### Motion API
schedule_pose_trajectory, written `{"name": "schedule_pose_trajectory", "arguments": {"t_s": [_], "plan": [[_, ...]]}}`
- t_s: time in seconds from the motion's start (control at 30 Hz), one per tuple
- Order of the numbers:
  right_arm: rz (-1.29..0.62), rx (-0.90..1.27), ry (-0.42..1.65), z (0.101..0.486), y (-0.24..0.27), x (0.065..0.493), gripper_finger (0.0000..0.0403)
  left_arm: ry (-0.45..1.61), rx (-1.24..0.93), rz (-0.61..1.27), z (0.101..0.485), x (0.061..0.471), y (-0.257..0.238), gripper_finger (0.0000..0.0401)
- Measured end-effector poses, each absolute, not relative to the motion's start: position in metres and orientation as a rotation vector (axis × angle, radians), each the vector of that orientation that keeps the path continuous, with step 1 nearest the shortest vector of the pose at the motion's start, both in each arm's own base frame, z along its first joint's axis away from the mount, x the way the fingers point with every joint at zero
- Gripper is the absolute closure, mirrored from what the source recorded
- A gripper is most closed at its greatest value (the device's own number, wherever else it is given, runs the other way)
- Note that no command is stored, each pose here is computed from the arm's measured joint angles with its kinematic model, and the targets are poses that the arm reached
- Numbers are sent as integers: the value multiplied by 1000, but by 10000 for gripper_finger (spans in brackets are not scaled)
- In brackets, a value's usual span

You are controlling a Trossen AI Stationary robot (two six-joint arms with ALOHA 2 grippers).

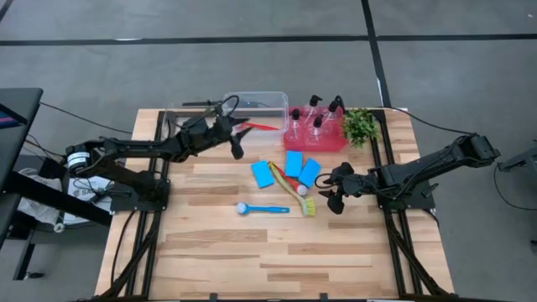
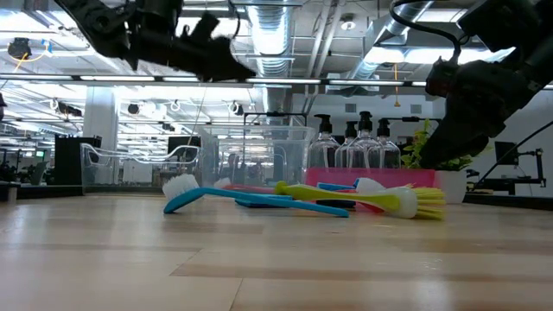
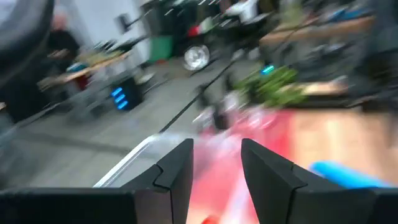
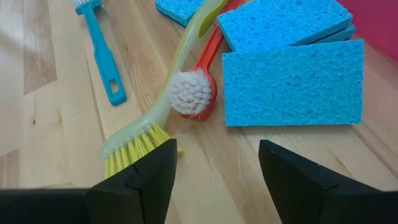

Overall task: Pick & Place Kitchen Sink Supplies
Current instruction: Put the blue toilet brush into the white bin

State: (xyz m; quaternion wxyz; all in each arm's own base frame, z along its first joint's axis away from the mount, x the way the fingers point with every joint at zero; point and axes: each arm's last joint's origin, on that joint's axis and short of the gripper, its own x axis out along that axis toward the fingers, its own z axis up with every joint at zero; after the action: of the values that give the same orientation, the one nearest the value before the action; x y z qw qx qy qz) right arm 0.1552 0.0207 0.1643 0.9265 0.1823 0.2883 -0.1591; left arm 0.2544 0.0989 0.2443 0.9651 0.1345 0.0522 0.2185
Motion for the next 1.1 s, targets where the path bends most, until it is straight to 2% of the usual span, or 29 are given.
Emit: {"name": "schedule_pose_trajectory", "arguments": {"t_s": [0.17,0.33,0.6,0.8,1.1], "plan": [[-328,371,598,164,21,155,182,28,278,171,256,256,70,275],[-327,360,598,164,21,155,182,88,238,-11,248,260,44,283],[-331,358,597,164,20,155,182,193,105,-115,230,269,17,285],[-331,359,594,164,20,155,182,287,87,-175,207,279,3,288],[-326,365,576,165,21,156,182,403,-53,-168,179,289,-2,288]]}}
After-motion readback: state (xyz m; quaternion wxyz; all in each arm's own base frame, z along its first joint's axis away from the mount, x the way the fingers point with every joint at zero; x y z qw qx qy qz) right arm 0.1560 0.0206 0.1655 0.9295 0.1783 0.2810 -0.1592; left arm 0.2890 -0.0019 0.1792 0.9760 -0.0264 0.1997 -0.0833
